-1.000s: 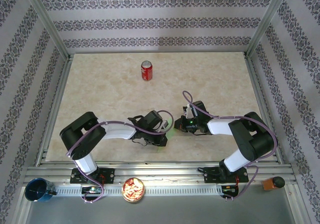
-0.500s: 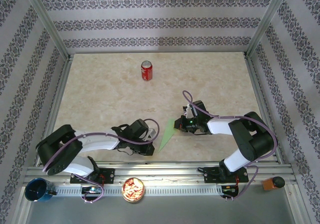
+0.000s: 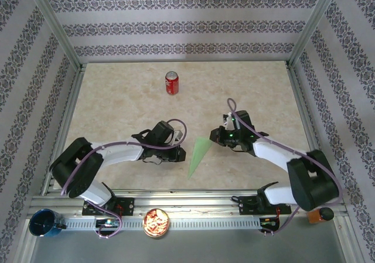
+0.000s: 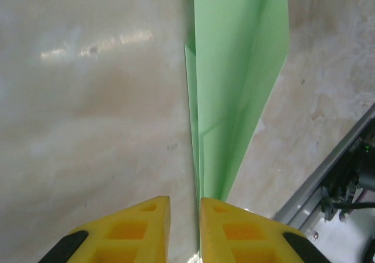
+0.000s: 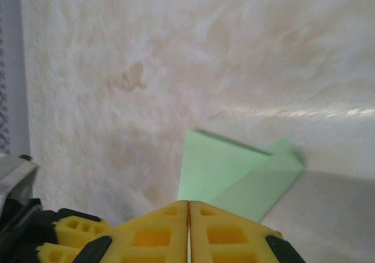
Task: Fold a paper plane with a square sheet of paper (pick it up from the middle)
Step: Fold the wing for the fifth time at the center of the table.
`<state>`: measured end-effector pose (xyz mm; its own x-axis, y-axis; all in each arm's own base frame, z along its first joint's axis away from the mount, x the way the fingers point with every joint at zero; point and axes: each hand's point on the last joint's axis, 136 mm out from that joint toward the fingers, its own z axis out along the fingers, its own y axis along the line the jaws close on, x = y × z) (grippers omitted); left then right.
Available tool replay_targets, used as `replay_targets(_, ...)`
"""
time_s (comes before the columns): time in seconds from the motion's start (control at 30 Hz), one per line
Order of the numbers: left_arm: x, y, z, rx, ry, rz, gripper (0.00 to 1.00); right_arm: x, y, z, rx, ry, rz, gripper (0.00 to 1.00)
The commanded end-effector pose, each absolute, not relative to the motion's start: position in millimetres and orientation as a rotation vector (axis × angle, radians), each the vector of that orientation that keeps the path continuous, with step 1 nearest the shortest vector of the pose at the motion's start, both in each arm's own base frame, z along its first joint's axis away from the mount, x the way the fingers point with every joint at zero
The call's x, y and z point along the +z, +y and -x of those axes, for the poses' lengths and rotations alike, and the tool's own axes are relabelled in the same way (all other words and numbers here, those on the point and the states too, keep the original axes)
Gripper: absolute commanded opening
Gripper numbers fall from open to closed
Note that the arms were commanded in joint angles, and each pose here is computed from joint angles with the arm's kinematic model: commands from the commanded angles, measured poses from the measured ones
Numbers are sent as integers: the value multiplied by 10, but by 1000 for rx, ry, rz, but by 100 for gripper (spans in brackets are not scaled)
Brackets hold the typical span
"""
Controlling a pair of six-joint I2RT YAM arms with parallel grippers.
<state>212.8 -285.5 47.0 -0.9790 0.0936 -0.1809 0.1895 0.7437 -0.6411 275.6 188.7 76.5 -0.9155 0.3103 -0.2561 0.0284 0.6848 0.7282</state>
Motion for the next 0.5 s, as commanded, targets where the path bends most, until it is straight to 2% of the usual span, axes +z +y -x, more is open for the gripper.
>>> replay_targets(0.0, 441, -2899, -2278, -1047, 2811, -177, 22, 559, 1628, -2582, 1034, 2586, -408, 11)
replay_targets(0.47, 357, -3177, -2253, -1259, 2835, -198, 27, 410, 1621, -2361, 1119, 2615, -453, 12)
